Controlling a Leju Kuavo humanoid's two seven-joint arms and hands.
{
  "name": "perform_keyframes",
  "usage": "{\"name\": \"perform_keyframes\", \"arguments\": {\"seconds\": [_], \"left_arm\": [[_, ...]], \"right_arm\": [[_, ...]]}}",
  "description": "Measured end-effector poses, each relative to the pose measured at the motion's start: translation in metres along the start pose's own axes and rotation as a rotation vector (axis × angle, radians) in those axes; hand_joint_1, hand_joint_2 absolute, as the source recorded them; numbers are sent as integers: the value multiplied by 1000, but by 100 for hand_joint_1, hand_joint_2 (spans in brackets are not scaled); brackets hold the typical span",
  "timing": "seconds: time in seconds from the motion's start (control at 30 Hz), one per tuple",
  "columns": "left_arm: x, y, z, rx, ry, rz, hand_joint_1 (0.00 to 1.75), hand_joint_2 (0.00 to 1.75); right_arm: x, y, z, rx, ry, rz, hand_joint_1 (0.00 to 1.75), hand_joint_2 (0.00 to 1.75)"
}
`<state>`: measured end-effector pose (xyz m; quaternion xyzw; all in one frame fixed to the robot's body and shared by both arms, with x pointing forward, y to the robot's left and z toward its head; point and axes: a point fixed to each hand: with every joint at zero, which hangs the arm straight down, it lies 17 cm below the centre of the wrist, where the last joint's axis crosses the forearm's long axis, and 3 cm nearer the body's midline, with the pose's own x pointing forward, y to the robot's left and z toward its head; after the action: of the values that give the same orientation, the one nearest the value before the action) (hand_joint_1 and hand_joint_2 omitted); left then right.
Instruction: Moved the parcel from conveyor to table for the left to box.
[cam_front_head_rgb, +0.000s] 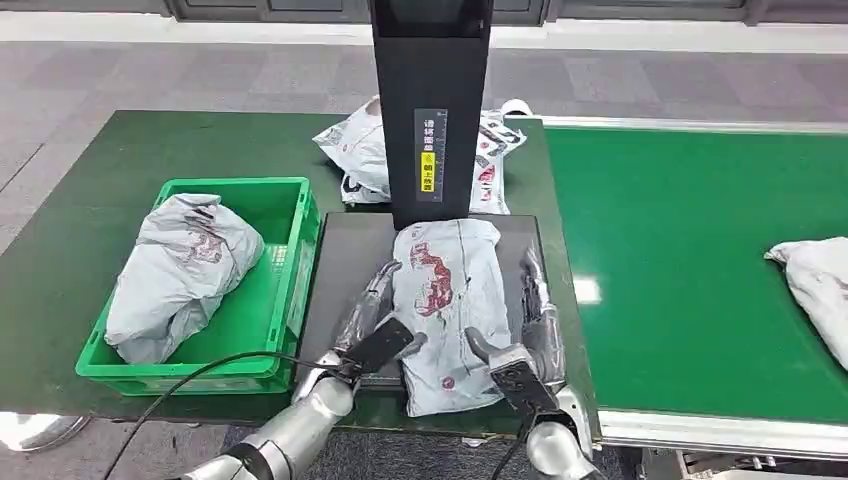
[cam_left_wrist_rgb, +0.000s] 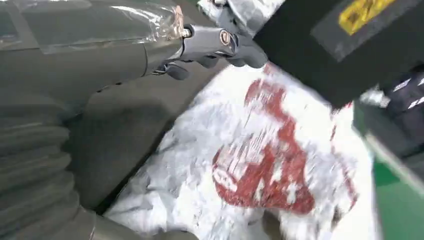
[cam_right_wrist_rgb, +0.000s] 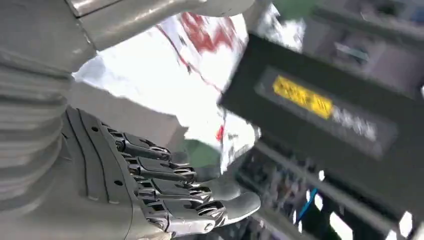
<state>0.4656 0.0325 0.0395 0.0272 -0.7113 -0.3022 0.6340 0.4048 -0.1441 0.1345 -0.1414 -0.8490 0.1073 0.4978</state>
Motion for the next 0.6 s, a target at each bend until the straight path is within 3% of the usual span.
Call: {"name": "perform_keyframes", "arguments": {"seconds": [0.17, 0.2, 0.23, 0.4, 0.6], "left_arm": [[-12, -30, 6, -160, 23, -207, 0, 175], [-12, -35, 6, -191, 15, -251, 59, 175], [-12, -41, 7, -225, 7, -290, 175, 175], [-19, -64, 14, -370, 3, -480, 175, 175], [-7, -48, 6, -263, -54, -496, 175, 175]], "right_arm": [[-13, -38, -7, -161, 37, -33, 0, 175], [-16, -43, -8, -177, 49, -44, 0, 175], [-18, -47, -10, -192, 58, -53, 0, 175], [-23, -61, -19, -238, 70, -61, 0, 175], [-29, -66, -17, -244, 83, -58, 0, 175]]}}
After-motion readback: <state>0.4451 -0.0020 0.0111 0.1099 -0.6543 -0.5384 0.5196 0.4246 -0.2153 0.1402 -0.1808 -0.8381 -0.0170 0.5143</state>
